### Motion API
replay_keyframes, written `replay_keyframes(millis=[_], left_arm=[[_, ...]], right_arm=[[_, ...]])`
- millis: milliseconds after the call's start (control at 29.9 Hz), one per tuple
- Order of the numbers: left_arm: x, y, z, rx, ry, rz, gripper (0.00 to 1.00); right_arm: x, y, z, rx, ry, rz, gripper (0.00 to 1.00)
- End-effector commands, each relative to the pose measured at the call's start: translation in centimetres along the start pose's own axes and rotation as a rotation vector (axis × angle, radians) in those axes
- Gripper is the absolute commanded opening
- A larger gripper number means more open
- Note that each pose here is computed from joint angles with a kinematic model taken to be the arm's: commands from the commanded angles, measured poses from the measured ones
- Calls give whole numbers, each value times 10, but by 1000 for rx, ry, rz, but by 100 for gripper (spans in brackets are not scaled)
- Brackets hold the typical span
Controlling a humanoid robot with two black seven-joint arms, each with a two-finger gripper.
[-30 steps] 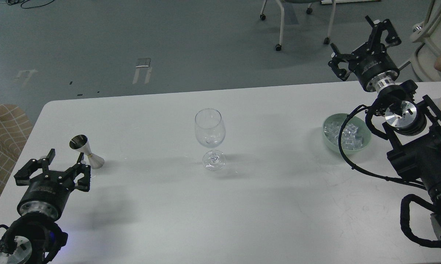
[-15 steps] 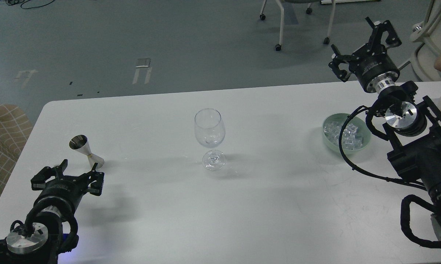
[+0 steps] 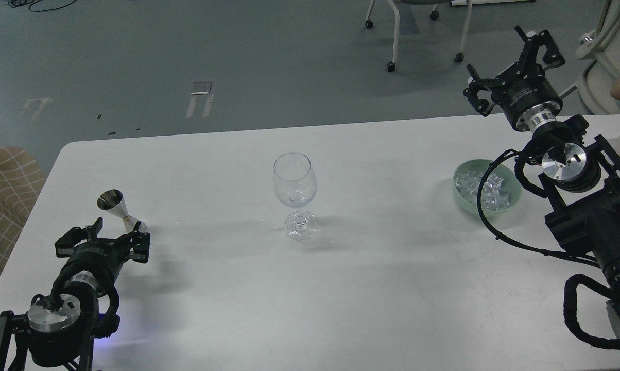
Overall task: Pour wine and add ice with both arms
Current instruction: 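Close the left gripper around the silver jigger, then lift the jigger upright off the table with the left gripper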
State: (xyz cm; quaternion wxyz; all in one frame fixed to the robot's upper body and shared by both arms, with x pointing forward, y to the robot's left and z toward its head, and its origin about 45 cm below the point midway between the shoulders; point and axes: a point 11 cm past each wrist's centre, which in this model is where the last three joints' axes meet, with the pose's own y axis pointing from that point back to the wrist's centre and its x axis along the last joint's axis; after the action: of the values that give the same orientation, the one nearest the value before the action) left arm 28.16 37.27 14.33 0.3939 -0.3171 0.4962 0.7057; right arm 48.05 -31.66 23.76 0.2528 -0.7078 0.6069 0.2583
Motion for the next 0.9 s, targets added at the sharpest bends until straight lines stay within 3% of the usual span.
replay_keyframes(millis=[0,368,869], left_arm=[[1,-8,-1,10,10,-27,61],[27,-15,4,0,32,8,58],[13,-30,4,9,32,-18,59]], right_arm=[[1,0,0,0,1,13,100],[2,0,1,-2,0,28,100],[1,-1,4,-15,12,25,100]])
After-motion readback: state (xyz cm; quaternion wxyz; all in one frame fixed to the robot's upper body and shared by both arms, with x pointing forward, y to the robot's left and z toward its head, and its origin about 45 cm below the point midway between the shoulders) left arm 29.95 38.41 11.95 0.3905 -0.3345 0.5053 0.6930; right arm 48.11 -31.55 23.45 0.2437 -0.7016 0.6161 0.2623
